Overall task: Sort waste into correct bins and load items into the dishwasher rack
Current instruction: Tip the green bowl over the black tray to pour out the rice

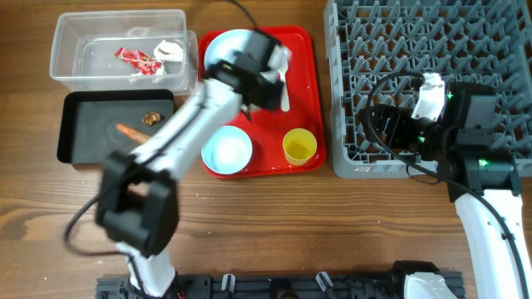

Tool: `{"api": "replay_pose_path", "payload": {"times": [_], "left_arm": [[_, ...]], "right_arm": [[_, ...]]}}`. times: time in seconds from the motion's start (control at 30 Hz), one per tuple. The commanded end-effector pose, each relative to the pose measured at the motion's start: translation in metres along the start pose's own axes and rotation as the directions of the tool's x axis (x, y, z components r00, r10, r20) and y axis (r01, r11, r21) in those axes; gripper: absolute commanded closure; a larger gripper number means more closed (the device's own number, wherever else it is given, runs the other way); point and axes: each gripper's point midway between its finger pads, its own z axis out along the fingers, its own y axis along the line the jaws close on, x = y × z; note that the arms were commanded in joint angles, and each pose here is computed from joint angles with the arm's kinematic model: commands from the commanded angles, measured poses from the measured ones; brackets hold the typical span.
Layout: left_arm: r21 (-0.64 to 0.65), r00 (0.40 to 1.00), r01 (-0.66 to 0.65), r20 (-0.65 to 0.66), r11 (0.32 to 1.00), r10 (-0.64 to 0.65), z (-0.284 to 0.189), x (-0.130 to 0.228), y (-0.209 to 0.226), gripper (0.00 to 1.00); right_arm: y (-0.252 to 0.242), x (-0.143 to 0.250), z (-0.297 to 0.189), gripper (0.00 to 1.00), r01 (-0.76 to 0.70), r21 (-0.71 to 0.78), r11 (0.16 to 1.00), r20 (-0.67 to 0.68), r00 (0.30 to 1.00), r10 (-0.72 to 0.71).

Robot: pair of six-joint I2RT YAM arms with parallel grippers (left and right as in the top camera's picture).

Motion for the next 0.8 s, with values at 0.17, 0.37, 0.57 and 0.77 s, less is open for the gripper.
{"api": "replay_pose_path", "payload": {"times": [0.17,0.37,0.57,0.77], "left_arm": [[-0.076,0.840,0.533,-0.067,0.842,-0.538,-0.091,0.047,0.150,0.96],[0.180,0.730,0.682,-0.094,0.709,-0.677,-0.086,0.108,0.218,0.96],[0.555,0.595,0.651,0.052,0.518,-0.802,-0.109,0.124,0.266,0.96],[0.737,0.521,0.522,0.123,0.429,-0.845,-0.149,0.122,0.289,0.96]], "right_arm": [[0.007,-0.005,-0.001,0.00,0.028,-0.024,0.999,0.009,1.000,-0.028],[0.007,-0.005,-0.001,0.00,0.027,-0.024,0.999,0.008,1.000,-0.027],[0.008,-0.009,-0.001,0.00,0.030,-0.027,0.999,0.024,0.999,-0.030],[0.008,-0.009,-0.001,0.00,0.010,-0.028,1.000,0.025,1.000,-0.009]]}}
